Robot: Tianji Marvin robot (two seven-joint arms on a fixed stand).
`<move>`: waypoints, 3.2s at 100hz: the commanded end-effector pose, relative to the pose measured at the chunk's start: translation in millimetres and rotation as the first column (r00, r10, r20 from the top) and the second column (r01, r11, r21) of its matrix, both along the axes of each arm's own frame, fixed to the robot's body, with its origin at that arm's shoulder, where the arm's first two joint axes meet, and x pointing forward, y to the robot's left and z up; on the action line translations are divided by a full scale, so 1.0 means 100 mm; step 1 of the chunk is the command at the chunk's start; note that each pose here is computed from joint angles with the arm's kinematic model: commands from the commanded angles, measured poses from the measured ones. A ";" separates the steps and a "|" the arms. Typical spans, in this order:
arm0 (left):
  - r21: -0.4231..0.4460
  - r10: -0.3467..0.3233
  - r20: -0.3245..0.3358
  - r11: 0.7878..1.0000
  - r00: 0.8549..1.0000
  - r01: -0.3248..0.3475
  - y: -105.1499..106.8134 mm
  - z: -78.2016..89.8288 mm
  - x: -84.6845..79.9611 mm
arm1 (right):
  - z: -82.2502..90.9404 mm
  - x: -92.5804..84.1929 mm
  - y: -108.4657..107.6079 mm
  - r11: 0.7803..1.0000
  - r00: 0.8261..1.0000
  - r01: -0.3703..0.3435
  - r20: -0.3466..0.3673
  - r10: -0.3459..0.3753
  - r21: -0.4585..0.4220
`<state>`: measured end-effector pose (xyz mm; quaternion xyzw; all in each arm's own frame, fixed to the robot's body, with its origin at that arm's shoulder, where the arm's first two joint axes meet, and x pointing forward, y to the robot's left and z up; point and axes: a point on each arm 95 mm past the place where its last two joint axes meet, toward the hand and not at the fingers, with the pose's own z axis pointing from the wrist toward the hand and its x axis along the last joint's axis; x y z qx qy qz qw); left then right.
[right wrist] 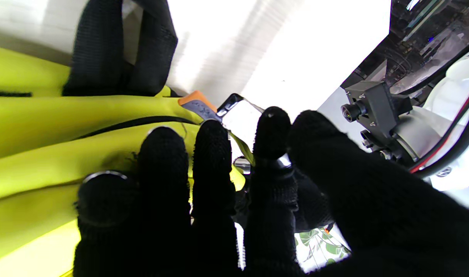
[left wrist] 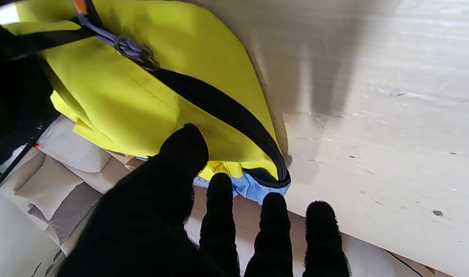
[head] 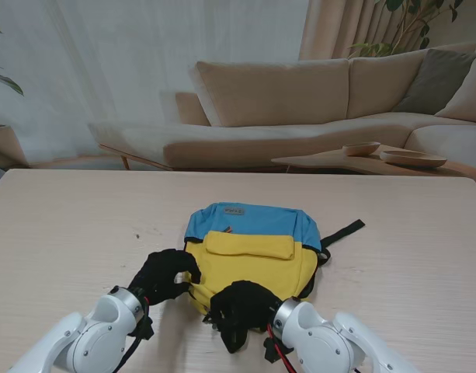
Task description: Pack books into the school bag then zip close the school bag
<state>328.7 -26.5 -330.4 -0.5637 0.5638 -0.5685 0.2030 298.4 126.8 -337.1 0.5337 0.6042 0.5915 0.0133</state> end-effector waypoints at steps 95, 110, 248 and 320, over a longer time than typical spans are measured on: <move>0.024 0.027 -0.003 0.999 1.000 -0.027 0.09 0.01 0.04 | 0.12 0.05 -1.14 0.994 0.995 0.068 0.073 -0.062 -0.082; 0.032 0.023 0.000 0.999 1.000 -0.023 0.10 0.01 0.04 | 0.14 0.07 -1.34 0.991 0.993 0.089 0.088 -0.081 -0.100; -0.008 -0.064 -0.158 0.998 0.985 0.063 -0.26 -0.19 0.17 | 0.09 0.28 -1.93 0.956 0.963 0.266 0.074 -0.258 -0.123; 0.035 -0.088 -0.142 0.995 0.986 0.094 -0.09 -0.13 0.12 | 0.03 1.33 -2.05 0.861 0.866 0.500 0.057 -0.497 -0.098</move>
